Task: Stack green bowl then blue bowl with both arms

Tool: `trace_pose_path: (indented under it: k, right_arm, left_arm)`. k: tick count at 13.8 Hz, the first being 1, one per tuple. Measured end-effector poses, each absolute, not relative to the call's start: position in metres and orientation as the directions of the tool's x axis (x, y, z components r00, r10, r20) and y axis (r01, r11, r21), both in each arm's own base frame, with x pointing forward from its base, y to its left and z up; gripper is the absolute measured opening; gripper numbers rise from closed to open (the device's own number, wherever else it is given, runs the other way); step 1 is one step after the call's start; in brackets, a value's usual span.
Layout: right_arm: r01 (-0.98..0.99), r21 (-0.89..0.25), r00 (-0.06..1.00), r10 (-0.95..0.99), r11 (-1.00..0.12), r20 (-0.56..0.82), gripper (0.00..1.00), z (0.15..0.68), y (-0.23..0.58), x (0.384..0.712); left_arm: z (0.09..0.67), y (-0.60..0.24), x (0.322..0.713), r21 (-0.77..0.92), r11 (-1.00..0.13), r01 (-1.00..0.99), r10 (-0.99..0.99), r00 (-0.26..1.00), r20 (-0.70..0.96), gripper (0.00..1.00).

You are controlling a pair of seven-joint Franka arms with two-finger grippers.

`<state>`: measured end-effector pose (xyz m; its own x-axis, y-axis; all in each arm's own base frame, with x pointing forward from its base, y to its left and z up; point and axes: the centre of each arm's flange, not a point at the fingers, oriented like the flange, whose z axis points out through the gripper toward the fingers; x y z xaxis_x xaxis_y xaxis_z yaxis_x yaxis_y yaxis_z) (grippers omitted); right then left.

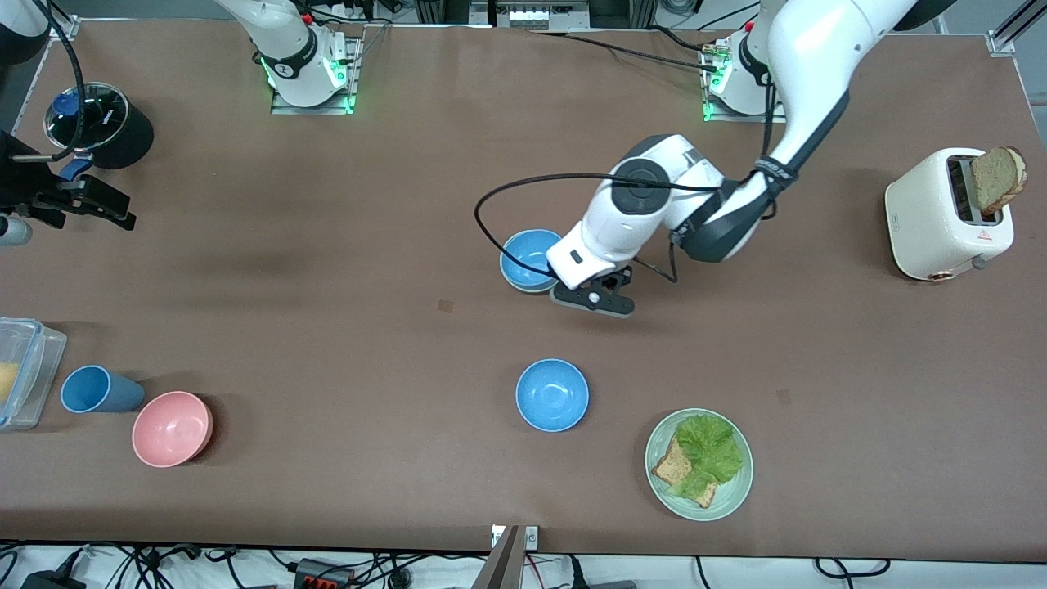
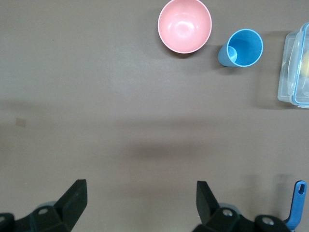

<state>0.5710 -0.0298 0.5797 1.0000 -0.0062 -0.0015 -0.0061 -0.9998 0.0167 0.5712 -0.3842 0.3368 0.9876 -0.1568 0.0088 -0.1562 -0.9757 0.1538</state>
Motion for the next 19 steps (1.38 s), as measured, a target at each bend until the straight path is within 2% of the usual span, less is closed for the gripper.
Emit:
trace_pose_path:
  k: [4, 12, 16, 19]
  right_arm:
    - [-0.007, 0.017, 1.000, -0.007, -1.000, -0.001, 1.00, 0.580, -0.030, 0.571]
    - [-0.007, 0.017, 1.000, -0.007, -1.000, -0.003, 1.00, 0.579, -0.030, 0.571]
    - [-0.007, 0.017, 1.000, -0.007, -1.000, -0.004, 1.00, 0.579, -0.030, 0.571]
    - [-0.007, 0.017, 1.000, -0.007, -1.000, -0.004, 1.00, 0.579, -0.030, 0.571]
  left_arm:
    - [0.362, -0.333, 0.593, 0.174, -0.962, -0.212, -0.218, 0.976, -0.017, 0.99]
    - [0.406, -0.284, 0.603, 0.088, -0.974, -0.210, -0.217, 0.974, -0.066, 1.00]
    - [0.438, -0.246, 0.618, 0.152, -0.971, -0.184, -0.198, 0.977, -0.084, 1.00]
    - [0.479, -0.204, 0.610, 0.205, -0.968, -0.143, -0.162, 0.983, -0.081, 1.00]
